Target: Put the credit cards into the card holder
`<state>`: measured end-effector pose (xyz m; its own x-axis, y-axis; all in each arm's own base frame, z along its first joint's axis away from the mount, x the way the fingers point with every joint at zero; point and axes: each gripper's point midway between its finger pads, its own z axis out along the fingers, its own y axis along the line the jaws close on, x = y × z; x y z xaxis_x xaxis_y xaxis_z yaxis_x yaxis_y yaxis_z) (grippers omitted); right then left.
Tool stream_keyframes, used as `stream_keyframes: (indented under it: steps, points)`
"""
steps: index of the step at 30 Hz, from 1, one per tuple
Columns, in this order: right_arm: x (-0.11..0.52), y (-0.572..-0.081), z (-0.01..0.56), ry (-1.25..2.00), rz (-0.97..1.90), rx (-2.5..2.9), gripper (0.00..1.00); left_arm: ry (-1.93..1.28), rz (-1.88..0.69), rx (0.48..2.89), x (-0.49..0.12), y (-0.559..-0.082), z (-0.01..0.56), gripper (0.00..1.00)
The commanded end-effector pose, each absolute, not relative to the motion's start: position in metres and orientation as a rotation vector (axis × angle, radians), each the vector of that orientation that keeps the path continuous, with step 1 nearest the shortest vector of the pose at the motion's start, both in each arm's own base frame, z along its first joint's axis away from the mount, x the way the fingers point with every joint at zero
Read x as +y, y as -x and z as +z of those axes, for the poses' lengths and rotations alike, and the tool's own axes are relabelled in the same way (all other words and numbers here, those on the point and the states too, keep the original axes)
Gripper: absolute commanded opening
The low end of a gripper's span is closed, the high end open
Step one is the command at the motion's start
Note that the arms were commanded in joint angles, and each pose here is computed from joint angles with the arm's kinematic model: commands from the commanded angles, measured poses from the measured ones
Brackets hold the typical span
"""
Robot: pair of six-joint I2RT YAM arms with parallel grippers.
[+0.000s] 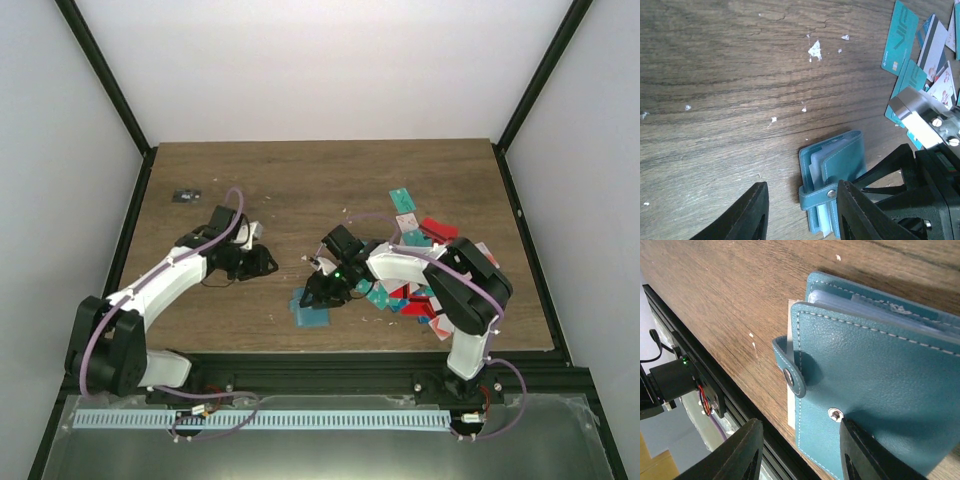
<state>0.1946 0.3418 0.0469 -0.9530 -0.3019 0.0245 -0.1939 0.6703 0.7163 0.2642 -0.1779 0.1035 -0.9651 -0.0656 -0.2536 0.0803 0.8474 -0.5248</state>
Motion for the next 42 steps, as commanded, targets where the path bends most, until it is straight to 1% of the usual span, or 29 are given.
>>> stream_keyframes:
  steps: [1, 7, 13, 25, 42]
  points:
    - [0.335, -0.203, 0.039, -0.408, -1.047, -2.822, 0.45, -0.062, -0.886, 2.741, -0.186, -0.270, 0.110, 0.41]
    - [0.336, -0.204, 0.050, -0.426, -1.084, -2.837, 0.45, -0.133, -0.954, 2.741, -0.195, -0.270, 0.107, 0.43]
    - [0.335, -0.204, 0.054, -0.419, -1.102, -2.840, 0.45, -0.174, -0.946, 2.764, -0.197, -0.272, 0.097, 0.46]
    - [0.330, -0.200, 0.064, -0.390, -1.139, -2.858, 0.46, -0.260, -1.000, 2.781, -0.212, -0.284, 0.082, 0.46]
    - [0.312, -0.184, 0.060, -0.316, -1.124, -2.867, 0.46, -0.442, -1.029, 2.818, -0.238, -0.274, 0.056, 0.46]
